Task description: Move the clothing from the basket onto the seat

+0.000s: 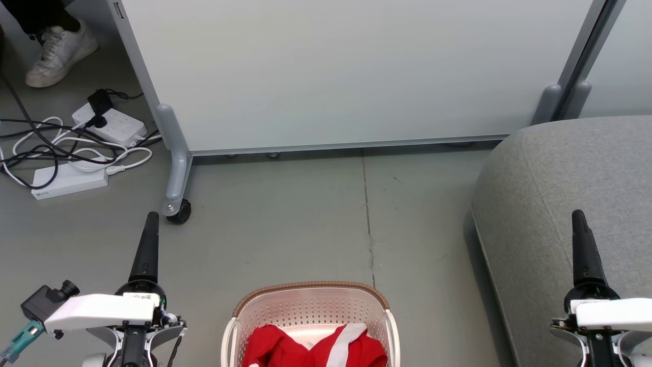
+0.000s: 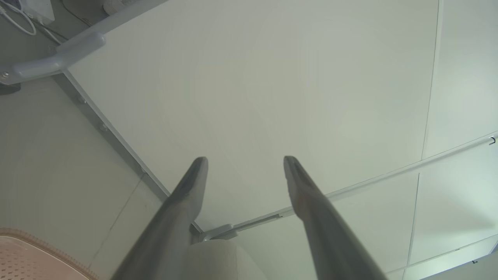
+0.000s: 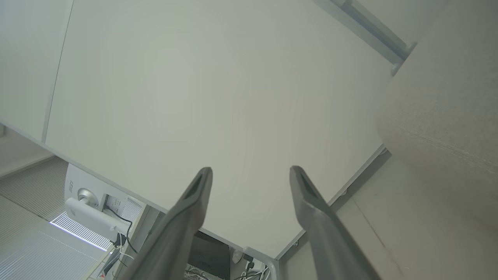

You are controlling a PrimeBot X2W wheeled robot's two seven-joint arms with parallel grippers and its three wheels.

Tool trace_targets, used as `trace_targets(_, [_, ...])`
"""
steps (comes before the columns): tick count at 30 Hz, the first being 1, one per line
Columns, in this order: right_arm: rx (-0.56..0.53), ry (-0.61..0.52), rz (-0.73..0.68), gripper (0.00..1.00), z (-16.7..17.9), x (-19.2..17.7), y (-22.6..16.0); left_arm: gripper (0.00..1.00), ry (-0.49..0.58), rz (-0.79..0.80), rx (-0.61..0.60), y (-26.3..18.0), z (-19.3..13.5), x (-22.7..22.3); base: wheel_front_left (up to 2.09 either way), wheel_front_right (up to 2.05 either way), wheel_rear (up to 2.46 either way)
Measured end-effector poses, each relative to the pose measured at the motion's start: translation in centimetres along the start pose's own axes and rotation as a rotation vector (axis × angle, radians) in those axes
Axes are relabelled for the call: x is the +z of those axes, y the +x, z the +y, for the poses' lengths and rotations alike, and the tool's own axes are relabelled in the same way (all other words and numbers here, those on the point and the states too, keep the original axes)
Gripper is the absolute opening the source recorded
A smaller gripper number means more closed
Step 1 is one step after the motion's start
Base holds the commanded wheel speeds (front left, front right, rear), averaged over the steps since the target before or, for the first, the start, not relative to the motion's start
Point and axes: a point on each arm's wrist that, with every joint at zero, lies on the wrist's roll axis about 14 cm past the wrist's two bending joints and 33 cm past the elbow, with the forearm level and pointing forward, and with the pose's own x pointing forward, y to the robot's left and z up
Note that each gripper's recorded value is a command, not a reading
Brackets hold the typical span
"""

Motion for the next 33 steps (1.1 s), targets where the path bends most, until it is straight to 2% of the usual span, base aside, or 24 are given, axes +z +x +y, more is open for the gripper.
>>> trace_targets(13, [0.149, -0.314, -0.007, 1.0, 3.9, 0.1, 0.7, 1.0, 0.253, -0.017, -0.064, -0.6, -1.9, -0.2, 0.0, 0.0, 0.0])
trace_targets(19, [0.175, -0.431, 0.006, 1.0, 4.3, -0.6, 0.6, 1.0, 0.442, 0.012, -0.108, -0.8, -2.9, -1.6, 0.0, 0.0, 0.0])
trace_targets(26, [0.197, -0.547, 0.02, 1.0, 4.4, -1.3, 0.5, 1.0, 0.659, 0.039, -0.051, -1.2, -1.9, -3.2, 0.0, 0.0, 0.0])
trace_targets(33, [0.223, -0.667, 0.056, 1.0, 4.3, -2.7, 0.2, 1.0, 0.828, 0.053, -0.056, -1.5, -2.1, -4.9, 0.0, 0.0, 0.0])
